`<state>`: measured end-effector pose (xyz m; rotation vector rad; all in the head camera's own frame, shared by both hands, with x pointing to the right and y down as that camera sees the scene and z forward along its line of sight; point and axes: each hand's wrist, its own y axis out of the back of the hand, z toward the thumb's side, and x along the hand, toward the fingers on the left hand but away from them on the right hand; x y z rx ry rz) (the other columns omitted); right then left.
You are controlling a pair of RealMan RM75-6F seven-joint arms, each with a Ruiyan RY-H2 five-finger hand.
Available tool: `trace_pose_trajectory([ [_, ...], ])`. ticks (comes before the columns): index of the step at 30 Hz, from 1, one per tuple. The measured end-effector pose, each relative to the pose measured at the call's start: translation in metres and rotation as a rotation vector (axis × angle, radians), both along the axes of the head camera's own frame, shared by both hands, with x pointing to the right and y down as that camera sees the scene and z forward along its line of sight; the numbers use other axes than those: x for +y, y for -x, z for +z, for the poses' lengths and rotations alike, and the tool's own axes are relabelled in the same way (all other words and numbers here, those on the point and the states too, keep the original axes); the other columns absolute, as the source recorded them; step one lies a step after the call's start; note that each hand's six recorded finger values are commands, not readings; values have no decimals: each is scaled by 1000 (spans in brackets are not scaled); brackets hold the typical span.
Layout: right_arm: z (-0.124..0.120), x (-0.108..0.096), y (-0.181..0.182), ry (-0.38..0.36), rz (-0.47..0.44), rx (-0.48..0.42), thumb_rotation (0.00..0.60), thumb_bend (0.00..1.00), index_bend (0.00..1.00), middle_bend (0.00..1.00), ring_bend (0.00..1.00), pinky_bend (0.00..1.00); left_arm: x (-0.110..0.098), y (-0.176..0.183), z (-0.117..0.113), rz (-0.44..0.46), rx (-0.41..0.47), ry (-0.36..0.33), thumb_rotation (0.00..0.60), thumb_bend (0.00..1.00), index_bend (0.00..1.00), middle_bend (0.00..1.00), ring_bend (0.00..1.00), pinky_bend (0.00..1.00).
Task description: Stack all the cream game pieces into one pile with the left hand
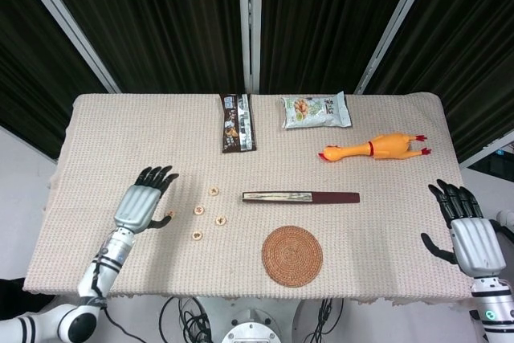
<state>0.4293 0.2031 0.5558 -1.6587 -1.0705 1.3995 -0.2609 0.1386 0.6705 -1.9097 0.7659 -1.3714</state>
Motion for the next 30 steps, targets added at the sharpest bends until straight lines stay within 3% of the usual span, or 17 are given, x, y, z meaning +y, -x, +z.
trace_pose_trajectory([
  [8,-1,2,1,-2,-6,-2,600,236,0,0,0,0,-18,-32,29,-23,14,57,600,249,206,41,0,0],
  [20,-5,-1,-4,-14,12,-12,600,236,0,0,0,0,-32,-47,71,-49,-4,101,600,255,316,57,0,0],
  [30,-8,-1,-7,-14,18,-20,600,236,0,0,0,0,-32,-65,79,-46,49,109,600,255,351,61,0,0],
])
